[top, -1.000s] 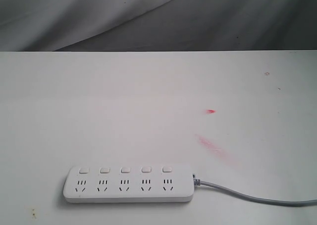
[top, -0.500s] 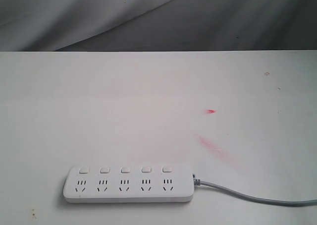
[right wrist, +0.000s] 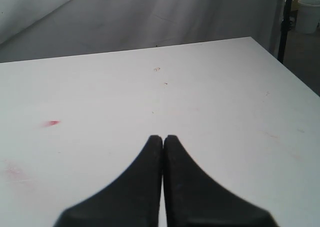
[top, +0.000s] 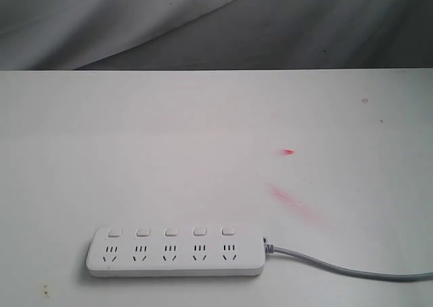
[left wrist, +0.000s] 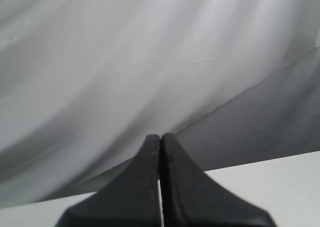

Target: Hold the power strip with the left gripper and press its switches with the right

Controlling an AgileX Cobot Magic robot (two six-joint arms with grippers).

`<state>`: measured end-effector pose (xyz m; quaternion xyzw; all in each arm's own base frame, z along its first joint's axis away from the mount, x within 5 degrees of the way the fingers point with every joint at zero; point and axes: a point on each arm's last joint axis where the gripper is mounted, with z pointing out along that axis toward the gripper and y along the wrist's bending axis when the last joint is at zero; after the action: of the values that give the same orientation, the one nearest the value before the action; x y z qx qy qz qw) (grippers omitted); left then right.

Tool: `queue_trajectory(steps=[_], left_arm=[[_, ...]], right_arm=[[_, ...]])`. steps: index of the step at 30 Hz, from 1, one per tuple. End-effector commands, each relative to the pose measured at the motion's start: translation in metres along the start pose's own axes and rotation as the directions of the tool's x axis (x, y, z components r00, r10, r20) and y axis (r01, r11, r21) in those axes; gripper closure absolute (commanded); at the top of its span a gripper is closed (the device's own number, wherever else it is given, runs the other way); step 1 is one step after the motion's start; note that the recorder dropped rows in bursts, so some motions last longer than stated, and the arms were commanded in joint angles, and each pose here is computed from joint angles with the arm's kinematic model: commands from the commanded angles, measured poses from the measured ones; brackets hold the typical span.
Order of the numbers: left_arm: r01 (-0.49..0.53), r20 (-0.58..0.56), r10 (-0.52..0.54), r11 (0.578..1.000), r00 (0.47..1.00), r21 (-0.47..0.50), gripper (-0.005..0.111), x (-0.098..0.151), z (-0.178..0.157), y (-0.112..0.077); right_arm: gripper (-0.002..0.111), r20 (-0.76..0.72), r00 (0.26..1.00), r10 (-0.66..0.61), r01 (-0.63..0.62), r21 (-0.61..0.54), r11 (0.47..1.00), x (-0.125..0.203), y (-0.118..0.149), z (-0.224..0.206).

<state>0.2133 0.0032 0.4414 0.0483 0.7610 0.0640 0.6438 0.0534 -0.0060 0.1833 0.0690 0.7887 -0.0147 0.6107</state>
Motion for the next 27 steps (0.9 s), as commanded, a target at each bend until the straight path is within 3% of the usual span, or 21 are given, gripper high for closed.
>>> queue_trajectory(steps=[1,4,9,16,21,27], left_arm=[[-0.144,0.019,0.144,0.990,0.989,-0.013,0.106,-0.019,-0.008,0.004],[-0.177,0.063,0.178,0.984,0.982,-0.025,0.106,-0.026,-0.009,0.005],[-0.133,0.075,0.133,0.991,0.988,-0.007,0.106,-0.024,0.004,0.002],[-0.119,0.012,0.119,0.993,0.993,0.022,0.106,-0.007,0.047,-0.003],[-0.043,-0.017,0.043,0.998,0.999,0.048,0.106,0.009,0.084,-0.008],[-0.097,-0.034,0.100,0.991,0.994,0.096,0.106,0.020,0.104,-0.017]], right_arm=[[0.108,0.013,1.000,0.002,-0.002,0.007,1.000,0.000,0.000,0.000],[0.108,0.013,1.000,0.002,-0.002,0.007,1.000,0.000,0.000,0.000],[0.108,0.013,1.000,0.002,-0.002,0.007,1.000,0.000,0.000,0.000],[0.108,0.013,1.000,0.002,-0.002,0.007,1.000,0.000,0.000,0.000],[0.108,0.013,1.000,0.002,-0.002,0.007,1.000,0.000,0.000,0.000],[0.108,0.013,1.000,0.002,-0.002,0.007,1.000,0.000,0.000,0.000]])
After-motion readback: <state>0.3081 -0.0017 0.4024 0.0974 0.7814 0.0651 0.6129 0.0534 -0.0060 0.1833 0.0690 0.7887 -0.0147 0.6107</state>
